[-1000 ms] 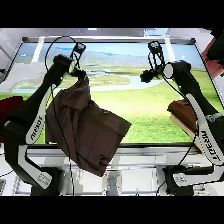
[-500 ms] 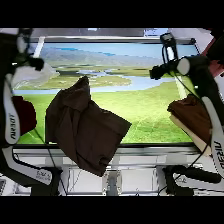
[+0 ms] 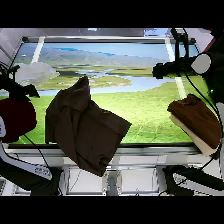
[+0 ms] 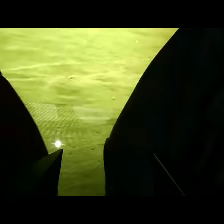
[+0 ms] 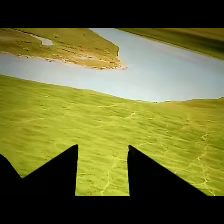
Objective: Fold the shirts.
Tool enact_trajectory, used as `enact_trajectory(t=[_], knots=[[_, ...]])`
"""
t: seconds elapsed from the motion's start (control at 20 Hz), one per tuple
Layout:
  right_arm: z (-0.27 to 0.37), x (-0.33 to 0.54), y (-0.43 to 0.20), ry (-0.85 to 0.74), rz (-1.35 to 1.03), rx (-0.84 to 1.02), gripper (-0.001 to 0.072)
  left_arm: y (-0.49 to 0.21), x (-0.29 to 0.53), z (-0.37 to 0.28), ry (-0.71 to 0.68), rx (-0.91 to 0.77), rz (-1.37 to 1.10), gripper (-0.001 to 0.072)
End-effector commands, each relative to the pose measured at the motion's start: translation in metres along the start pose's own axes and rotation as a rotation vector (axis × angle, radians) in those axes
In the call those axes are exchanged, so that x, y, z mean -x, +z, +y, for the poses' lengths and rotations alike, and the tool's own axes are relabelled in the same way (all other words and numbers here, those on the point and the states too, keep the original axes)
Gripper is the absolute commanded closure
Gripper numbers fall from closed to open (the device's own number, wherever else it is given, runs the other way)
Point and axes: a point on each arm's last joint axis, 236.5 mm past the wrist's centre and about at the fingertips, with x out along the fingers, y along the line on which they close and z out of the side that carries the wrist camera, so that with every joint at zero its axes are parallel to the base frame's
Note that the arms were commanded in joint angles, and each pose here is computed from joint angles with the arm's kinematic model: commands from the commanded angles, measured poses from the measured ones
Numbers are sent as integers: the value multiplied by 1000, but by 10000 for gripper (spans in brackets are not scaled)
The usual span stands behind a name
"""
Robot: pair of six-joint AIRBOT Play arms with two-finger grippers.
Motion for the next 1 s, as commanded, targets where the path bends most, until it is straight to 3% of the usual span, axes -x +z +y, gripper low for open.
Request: enact_trajectory(t=[0.0,0.55,0.65,0.8,0.85,0.9,0.95], knots=[[13,3,0,45,1,-17,329,-13,-32,-11,-138,-23,78,124],[25,4,1,95,-3,-51,329,-41,-66,-34,-313,-63,234,127],[26,4,1,99,-1,-53,329,-45,-66,-36,-325,-60,252,227],[26,4,-2,102,11,-53,329,-56,-71,-38,-331,-52,290,229],[29,4,-6,113,28,-57,329,-59,-72,-40,-334,-52,302,267],[35,5,-13,138,59,-65,329,-62,-74,-43,-338,-57,315,418],[43,5,-23,169,102,-75,329,-64,-75,-47,-340,-73,324,685]])
